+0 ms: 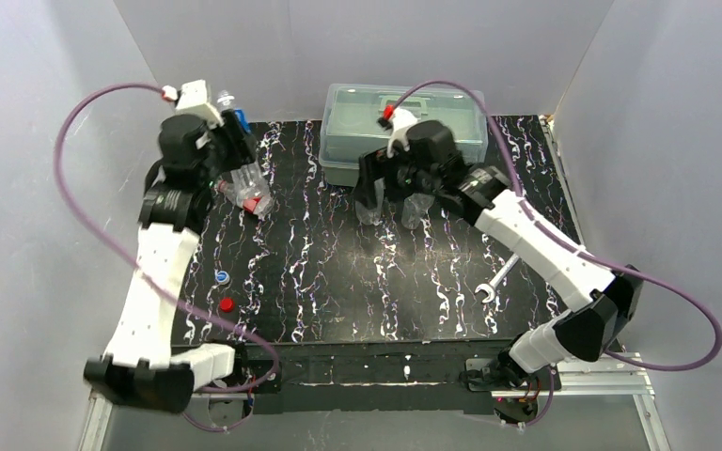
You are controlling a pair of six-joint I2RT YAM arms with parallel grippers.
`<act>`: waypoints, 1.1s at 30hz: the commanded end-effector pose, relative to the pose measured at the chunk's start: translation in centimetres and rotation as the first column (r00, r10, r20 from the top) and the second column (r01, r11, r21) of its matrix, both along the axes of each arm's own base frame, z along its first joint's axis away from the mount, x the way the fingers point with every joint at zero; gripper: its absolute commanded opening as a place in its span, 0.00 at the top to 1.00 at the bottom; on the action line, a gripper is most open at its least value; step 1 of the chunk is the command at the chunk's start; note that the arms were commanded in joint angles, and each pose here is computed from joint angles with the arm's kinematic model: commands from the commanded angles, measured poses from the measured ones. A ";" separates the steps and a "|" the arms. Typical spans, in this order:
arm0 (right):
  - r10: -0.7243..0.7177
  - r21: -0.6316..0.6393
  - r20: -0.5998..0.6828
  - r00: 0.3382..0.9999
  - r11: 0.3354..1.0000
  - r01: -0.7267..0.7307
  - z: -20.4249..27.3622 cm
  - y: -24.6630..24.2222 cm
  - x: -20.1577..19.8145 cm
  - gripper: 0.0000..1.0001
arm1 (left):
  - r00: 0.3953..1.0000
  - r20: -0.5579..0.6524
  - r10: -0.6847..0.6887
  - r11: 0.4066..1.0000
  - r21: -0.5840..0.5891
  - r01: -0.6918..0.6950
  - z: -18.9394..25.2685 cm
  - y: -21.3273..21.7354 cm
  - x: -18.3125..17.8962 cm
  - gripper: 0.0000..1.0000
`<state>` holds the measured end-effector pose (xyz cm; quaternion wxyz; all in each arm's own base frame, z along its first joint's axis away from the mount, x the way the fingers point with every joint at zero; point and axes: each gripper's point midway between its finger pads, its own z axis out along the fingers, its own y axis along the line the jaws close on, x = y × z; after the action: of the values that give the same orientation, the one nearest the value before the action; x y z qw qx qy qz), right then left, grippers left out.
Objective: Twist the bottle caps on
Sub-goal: Screw the bottle cap onto the plastic bottle.
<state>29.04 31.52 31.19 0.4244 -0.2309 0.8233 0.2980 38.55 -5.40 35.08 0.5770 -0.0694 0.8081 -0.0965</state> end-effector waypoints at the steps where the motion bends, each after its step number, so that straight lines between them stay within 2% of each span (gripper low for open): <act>1: 0.082 0.041 0.028 0.996 0.996 -0.083 -1.5 5.9 -1.8 0.02 | 0.998 0.011 0.057 0.998 -0.012 -0.057 1.7 1.7 -6.4 0.63; 6: 0.159 -0.033 0.051 0.986 0.987 -0.157 -6.7 12.3 -2.6 0.02 | 0.997 0.022 0.076 0.994 -0.079 -0.074 3.4 1.9 -10.2 0.63; 10: 0.246 -0.128 0.073 0.967 0.963 -0.235 -10.8 17.6 -3.2 0.03 | 0.988 0.034 0.152 0.986 -0.068 -0.149 5.0 3.4 -11.7 0.62; 17: 0.338 -0.176 0.056 0.940 0.930 -0.324 -16.9 24.6 -4.0 0.06 | 0.962 0.083 0.260 0.964 -0.074 -0.254 8.4 5.5 -13.0 0.63; 26: 0.388 -0.168 0.105 0.916 0.915 -0.368 -19.8 31.3 -5.4 0.12 | 0.962 0.044 0.270 0.962 -0.067 -0.266 9.1 5.5 -12.5 0.63; 33: 0.414 -0.164 0.175 0.893 0.907 -0.388 -20.8 34.3 -6.8 0.16 | 0.967 0.032 0.253 0.966 -0.066 -0.251 10.3 5.1 -11.6 0.66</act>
<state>22.46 63.28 8.33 0.3758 -0.4493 0.7582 0.2863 27.07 -0.47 44.82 0.6014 -0.1838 0.7759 -0.0511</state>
